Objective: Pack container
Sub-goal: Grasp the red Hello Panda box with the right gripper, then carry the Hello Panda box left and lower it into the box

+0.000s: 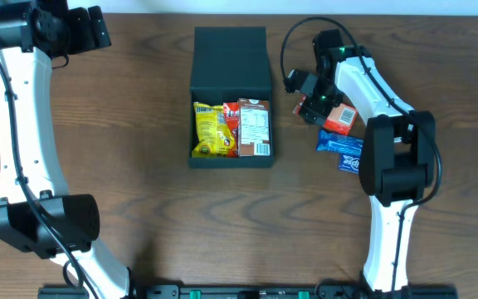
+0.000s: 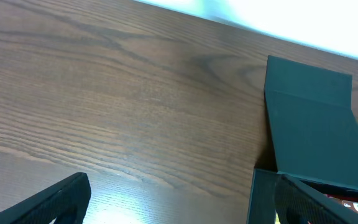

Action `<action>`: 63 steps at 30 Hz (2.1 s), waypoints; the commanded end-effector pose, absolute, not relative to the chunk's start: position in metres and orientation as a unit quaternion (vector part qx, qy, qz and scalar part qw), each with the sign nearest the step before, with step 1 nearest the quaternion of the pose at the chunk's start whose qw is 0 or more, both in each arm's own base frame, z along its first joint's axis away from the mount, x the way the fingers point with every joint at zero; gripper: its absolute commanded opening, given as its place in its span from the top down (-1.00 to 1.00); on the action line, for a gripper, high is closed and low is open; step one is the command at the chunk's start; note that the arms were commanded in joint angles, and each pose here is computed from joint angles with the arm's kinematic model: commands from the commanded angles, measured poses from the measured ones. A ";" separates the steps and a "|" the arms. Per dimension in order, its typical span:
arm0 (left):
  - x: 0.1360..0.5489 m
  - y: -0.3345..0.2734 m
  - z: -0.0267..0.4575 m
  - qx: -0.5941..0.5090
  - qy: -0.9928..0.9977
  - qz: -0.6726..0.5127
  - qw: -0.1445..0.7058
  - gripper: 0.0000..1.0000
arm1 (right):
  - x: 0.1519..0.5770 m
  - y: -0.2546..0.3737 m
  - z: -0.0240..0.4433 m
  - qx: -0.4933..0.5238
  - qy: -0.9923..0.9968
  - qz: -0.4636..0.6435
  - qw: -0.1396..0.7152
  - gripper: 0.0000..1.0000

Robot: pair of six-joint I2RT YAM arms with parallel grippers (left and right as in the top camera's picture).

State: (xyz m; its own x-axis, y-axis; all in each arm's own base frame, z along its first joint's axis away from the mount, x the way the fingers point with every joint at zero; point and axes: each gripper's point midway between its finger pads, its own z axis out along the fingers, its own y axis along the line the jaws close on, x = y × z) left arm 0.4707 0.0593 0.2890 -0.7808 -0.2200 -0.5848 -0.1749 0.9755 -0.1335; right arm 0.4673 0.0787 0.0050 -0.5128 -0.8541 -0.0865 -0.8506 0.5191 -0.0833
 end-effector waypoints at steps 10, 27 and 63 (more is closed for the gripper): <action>0.472 0.062 0.283 -0.106 0.945 -0.033 0.307 -0.90 | 0.492 0.092 0.010 -0.430 0.895 -0.017 0.117 -0.15; 0.471 0.061 0.283 -0.107 0.946 -0.035 0.305 -0.90 | 0.554 0.157 0.109 -0.312 0.911 -0.001 0.271 -0.06; 0.466 0.061 0.279 -0.107 0.950 -0.033 0.293 -0.90 | 0.430 0.372 0.147 -0.119 0.958 0.124 0.229 0.05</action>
